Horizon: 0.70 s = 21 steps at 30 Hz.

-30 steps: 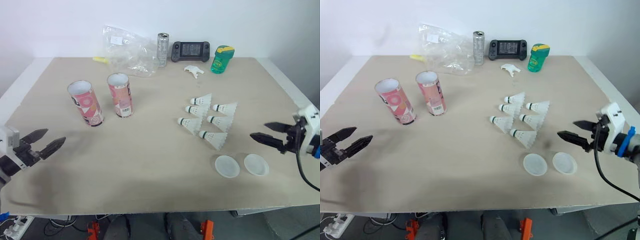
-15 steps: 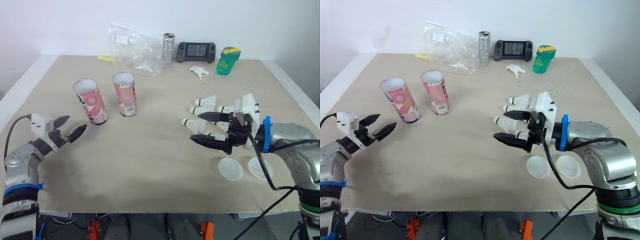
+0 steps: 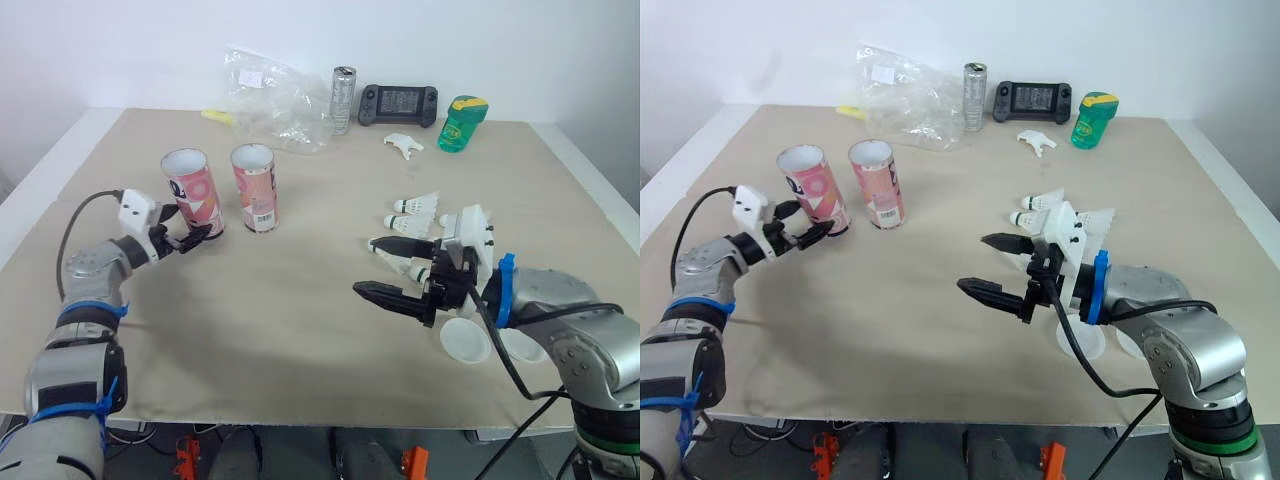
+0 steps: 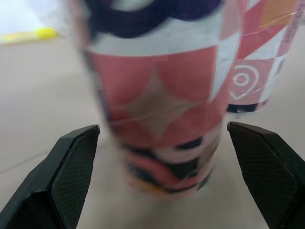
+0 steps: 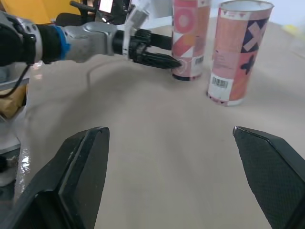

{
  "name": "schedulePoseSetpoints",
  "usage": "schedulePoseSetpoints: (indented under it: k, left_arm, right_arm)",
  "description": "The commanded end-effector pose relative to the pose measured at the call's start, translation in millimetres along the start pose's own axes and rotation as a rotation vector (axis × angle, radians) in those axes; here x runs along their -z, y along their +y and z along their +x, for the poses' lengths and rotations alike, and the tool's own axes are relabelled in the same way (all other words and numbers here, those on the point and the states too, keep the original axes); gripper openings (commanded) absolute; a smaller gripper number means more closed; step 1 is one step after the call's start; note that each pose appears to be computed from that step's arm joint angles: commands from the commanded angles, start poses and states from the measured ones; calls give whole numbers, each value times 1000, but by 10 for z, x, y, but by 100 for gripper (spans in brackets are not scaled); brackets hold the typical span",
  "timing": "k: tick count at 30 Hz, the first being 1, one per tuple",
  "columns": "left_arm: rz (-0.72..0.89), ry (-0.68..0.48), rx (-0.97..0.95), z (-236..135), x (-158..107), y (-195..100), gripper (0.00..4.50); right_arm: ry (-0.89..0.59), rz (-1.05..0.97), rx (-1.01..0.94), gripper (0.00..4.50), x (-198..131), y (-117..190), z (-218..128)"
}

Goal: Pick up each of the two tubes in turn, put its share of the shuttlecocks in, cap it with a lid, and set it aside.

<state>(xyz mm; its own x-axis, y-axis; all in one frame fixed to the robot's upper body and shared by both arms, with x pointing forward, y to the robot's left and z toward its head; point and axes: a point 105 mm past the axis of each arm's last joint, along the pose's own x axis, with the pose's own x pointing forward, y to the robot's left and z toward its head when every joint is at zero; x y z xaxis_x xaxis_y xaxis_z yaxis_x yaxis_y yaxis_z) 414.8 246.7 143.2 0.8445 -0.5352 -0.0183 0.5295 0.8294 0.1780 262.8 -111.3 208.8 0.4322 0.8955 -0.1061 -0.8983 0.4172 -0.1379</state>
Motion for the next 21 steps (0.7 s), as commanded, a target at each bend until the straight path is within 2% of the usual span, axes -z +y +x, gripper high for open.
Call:
schedulePoseSetpoints:
  k: [1,18,21]
  left_arm:
    - [14,-10,-42,48,-108,75,450]
    - [-42,-3,-131,398,-125,-50,450]
    - [-49,-12,-161,388,-137,-12,356]
  right_arm:
    - [-29,-35,13,445,-112,52,-18]
    - [-18,-54,77,445,-186,101,-101]
    - [-12,-56,82,450,-183,96,-108]
